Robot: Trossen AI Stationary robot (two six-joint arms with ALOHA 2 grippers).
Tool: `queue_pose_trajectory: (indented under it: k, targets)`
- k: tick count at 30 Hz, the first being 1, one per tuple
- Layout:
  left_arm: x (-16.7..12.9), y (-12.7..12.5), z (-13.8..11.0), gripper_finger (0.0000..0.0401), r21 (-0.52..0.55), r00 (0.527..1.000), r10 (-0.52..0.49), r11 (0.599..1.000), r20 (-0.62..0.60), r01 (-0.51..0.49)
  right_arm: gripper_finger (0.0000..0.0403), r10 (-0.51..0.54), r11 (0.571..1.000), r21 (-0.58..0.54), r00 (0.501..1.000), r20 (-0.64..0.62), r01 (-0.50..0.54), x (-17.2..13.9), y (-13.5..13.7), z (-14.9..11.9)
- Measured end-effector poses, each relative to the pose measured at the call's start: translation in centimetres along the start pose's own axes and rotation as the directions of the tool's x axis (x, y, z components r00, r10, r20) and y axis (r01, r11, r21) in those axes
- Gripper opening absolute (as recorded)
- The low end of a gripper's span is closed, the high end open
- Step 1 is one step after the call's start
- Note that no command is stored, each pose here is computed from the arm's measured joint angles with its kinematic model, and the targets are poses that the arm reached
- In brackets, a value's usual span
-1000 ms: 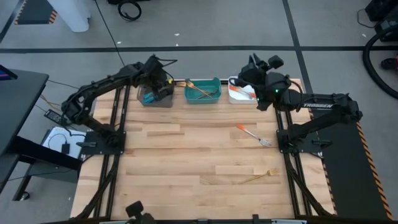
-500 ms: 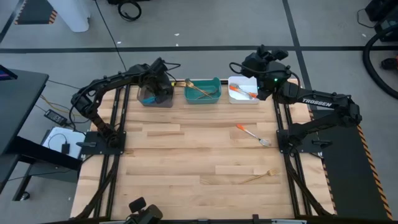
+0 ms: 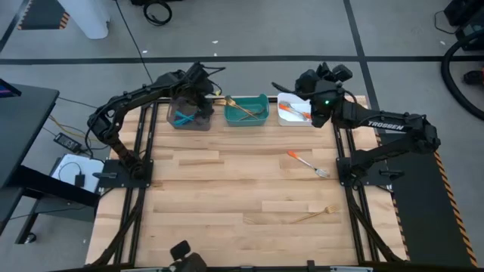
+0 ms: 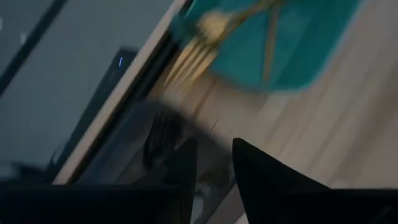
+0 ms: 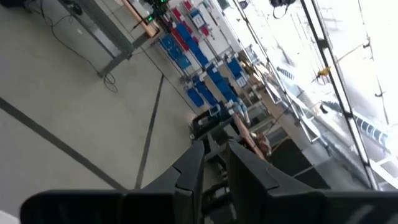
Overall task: Sort silverware by color (type)
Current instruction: Put the orange fork into the white bin
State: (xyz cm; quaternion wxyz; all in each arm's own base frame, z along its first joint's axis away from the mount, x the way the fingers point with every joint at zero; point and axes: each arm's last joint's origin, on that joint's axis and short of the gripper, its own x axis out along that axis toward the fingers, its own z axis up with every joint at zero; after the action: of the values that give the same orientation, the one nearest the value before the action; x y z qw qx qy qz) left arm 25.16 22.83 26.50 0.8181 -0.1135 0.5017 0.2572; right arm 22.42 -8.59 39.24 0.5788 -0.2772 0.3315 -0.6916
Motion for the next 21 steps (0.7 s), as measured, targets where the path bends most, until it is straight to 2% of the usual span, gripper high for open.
queue_pose_trajectory:
  k: [6, 9, 11, 13, 15, 17, 20, 21]
  targets:
    - [-2.4, -2.7, 3.1, 0.0111, 0.097, 0.988, -0.035, 0.995, 0.147, 0.021, 0.0075, -0.005, 0.996, 0.091, 1.000, -0.013, 0.007, -0.7, 0.9, -0.9]
    - [-3.6, -4.1, 4.3, 0.0111, 0.173, 0.977, -0.055, 0.985, 0.206, 0.019, 0.0075, 0.028, 0.988, 0.149, 0.999, 0.018, -0.030, -1.5, 1.6, -1.2]
    - [-4.4, -4.9, 5.0, 0.0111, 0.219, 0.965, -0.068, 0.976, 0.254, 0.011, 0.0075, 0.106, 0.975, 0.189, 0.992, 0.071, -0.118, -1.9, 2.1, -1.3]
    - [-5.1, -5.4, 5.5, 0.0111, 0.249, 0.957, -0.079, 0.969, 0.278, 0.008, 0.0075, 0.239, 0.943, 0.203, 0.961, 0.138, -0.264, -2.3, 2.7, -1.5]
    - [-5.9, -5.8, 6.0, 0.0111, 0.282, 0.948, -0.087, 0.959, 0.306, -0.003, 0.0075, 0.425, 0.865, 0.201, 0.884, 0.195, -0.460, -2.8, 3.5, -1.9]
    - [-6.5, -6.1, 6.4, 0.0111, 0.302, 0.942, -0.091, 0.953, 0.323, -0.011, 0.0075, 0.633, 0.731, 0.165, 0.748, 0.196, -0.662, -3.2, 4.4, -2.7]
    - [-7.4, -6.2, 6.7, 0.0111, 0.308, 0.938, -0.094, 0.951, 0.333, -0.014, 0.0075, 0.848, 0.515, 0.152, 0.527, 0.053, -0.844, -3.6, 5.2, -4.6]
    - [-7.6, -6.2, 6.8, 0.0111, 0.308, 0.936, -0.094, 0.951, 0.339, -0.015, 0.0075, 0.879, 0.473, 0.174, 0.477, -0.017, -0.864, -3.7, 5.3, -5.4]
